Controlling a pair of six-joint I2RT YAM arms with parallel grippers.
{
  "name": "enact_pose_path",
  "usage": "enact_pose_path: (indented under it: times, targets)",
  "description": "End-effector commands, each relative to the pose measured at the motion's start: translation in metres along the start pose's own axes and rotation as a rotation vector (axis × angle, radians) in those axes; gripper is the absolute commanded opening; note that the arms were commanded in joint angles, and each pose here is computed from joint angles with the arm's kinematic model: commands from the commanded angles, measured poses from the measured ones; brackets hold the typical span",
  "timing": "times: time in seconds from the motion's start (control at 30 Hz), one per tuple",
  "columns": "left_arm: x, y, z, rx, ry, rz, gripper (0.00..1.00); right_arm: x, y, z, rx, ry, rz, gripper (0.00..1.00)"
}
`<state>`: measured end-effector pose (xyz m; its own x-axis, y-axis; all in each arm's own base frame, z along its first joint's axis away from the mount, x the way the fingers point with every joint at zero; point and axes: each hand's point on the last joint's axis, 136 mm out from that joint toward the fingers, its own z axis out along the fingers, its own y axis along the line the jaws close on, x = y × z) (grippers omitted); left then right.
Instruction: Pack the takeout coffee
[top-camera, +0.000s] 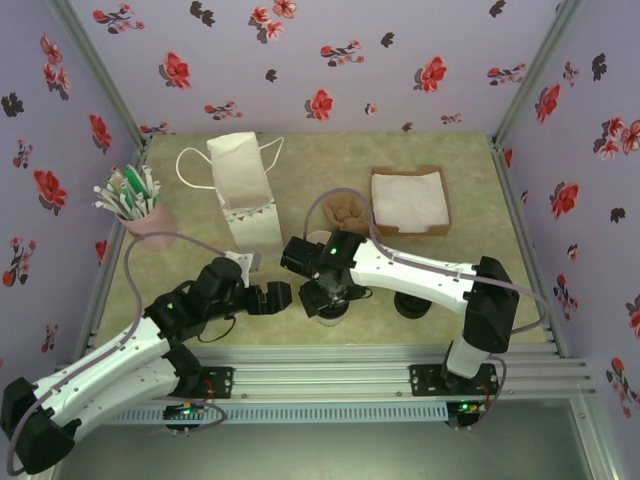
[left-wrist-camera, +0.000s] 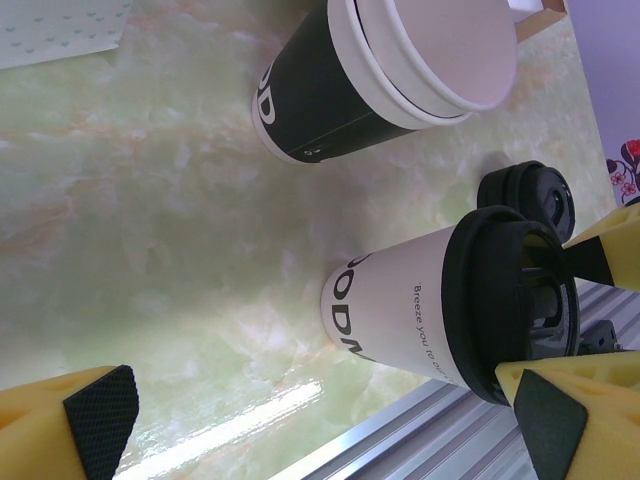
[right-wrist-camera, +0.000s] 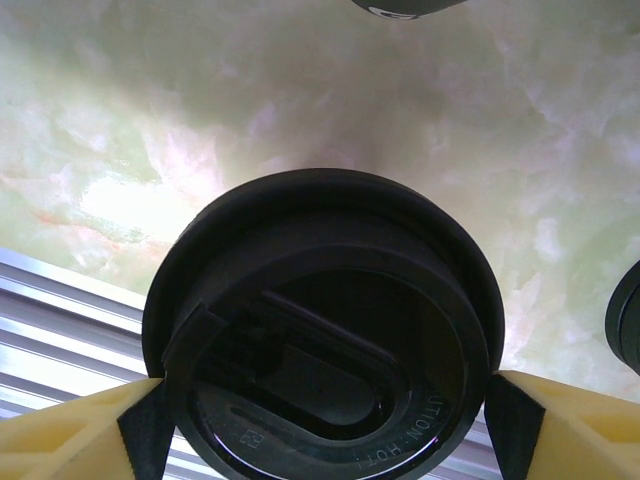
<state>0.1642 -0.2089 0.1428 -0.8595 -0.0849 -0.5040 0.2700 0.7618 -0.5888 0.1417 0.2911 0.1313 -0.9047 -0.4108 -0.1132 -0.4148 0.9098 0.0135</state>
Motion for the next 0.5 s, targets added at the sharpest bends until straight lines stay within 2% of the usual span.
enact_pose_path:
  times: [0.0, 0.2, 0.47]
  targets:
    - [-0.004, -0.006, 0.0, 0.032, -0.007, -0.003, 0.99, -0.003, 0.0, -0.01, 0.008, -0.026, 0.018, 0.84]
    - [-0.002, -0.009, 0.0, 0.047, 0.004, -0.008, 0.95, -0.006, 0.002, -0.02, -0.018, -0.055, 0.021, 0.86]
    - [0.003, -0.022, -0.001, 0.098, 0.047, -0.041, 0.73, -0.005, -0.006, -0.039, -0.05, -0.117, 0.043, 0.88]
